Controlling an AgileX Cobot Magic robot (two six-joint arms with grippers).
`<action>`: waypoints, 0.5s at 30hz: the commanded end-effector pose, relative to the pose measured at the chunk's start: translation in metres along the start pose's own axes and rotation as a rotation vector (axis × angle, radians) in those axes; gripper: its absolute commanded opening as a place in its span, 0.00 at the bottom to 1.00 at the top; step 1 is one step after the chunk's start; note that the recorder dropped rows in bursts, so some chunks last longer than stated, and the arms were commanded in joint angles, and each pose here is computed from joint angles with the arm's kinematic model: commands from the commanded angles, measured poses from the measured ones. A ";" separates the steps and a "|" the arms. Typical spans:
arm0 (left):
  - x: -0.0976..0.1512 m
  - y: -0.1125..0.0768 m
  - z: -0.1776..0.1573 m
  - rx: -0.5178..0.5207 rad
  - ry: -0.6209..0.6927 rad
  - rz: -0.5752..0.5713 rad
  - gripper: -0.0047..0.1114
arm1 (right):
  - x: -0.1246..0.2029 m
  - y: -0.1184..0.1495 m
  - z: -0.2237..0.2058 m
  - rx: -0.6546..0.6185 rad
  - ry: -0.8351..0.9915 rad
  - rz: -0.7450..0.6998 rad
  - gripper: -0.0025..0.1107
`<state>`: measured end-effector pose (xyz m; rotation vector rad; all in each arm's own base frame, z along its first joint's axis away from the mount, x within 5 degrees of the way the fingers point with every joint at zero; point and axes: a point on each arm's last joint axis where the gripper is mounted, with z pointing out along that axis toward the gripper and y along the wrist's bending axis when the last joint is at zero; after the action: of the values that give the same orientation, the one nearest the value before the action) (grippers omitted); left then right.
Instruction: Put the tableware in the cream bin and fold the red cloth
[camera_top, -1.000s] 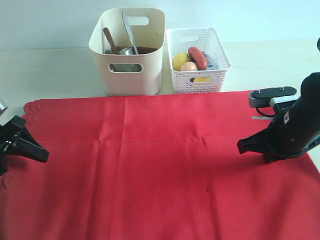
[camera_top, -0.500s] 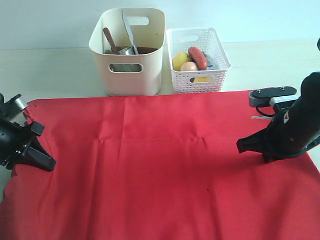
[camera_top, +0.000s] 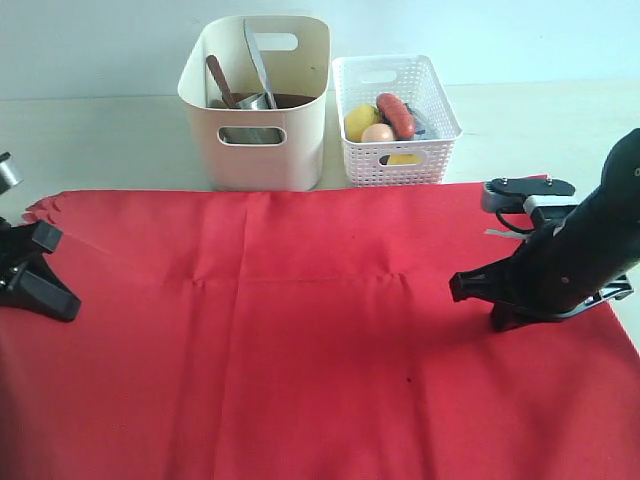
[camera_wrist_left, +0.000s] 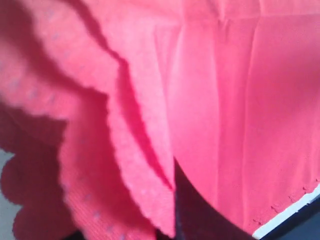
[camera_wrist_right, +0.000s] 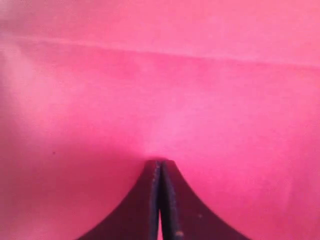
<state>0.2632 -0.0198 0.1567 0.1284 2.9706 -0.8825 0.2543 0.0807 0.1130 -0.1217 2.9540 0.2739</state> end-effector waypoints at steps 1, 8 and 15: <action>0.010 -0.017 -0.024 -0.036 -0.019 0.027 0.05 | 0.001 0.002 0.002 -0.043 0.006 -0.004 0.02; -0.002 -0.057 -0.072 0.023 -0.044 0.116 0.05 | 0.001 0.003 0.002 -0.047 0.008 0.000 0.02; -0.022 -0.124 -0.082 0.020 -0.083 0.275 0.05 | 0.008 0.039 0.006 -0.062 -0.013 -0.157 0.02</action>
<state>0.2739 -0.0636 0.2778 0.4269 2.8107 -0.8553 0.2457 0.1115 0.1129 -0.2979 2.9238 0.3474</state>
